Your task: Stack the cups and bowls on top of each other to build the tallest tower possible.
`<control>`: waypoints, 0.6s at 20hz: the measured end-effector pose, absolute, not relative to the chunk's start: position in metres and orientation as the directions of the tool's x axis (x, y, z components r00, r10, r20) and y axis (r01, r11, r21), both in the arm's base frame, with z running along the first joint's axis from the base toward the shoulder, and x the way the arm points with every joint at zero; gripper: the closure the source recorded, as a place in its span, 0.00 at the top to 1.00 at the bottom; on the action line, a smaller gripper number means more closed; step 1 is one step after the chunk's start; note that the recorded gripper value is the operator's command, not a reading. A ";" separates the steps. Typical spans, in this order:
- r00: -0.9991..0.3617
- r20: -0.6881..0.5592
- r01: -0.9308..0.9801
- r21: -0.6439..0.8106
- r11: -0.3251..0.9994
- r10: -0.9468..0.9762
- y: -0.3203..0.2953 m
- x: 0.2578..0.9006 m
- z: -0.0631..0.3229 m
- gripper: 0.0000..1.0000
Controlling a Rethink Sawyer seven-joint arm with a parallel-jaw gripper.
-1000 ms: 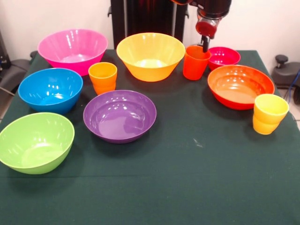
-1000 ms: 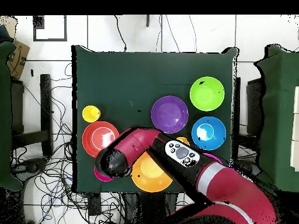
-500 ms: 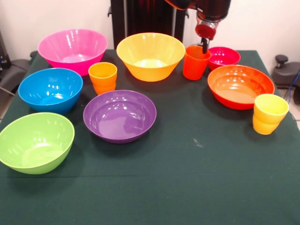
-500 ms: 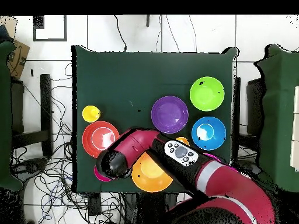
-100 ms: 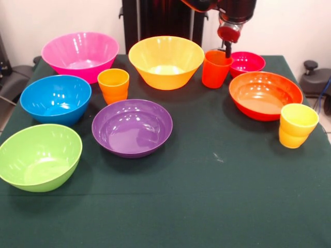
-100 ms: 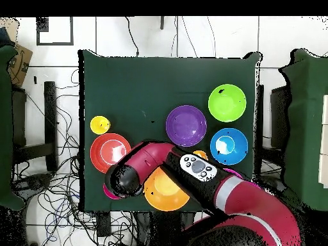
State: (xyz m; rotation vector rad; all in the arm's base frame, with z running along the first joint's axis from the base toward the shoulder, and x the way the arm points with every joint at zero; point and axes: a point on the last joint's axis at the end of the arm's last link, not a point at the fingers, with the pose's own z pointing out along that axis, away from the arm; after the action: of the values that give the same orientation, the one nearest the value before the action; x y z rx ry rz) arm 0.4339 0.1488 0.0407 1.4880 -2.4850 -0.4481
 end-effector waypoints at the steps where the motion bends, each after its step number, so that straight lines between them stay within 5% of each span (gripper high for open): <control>1: -0.467 0.024 -0.820 0.363 0.443 -0.884 0.149 0.434 0.041 1.00; 12: -0.459 -0.007 -0.832 0.354 0.427 -0.889 0.159 0.431 0.040 1.00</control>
State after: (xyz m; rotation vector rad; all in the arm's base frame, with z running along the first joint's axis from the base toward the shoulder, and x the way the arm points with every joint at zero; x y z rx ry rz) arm 0.4310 0.1592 0.0399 1.5227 -2.4957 -0.4622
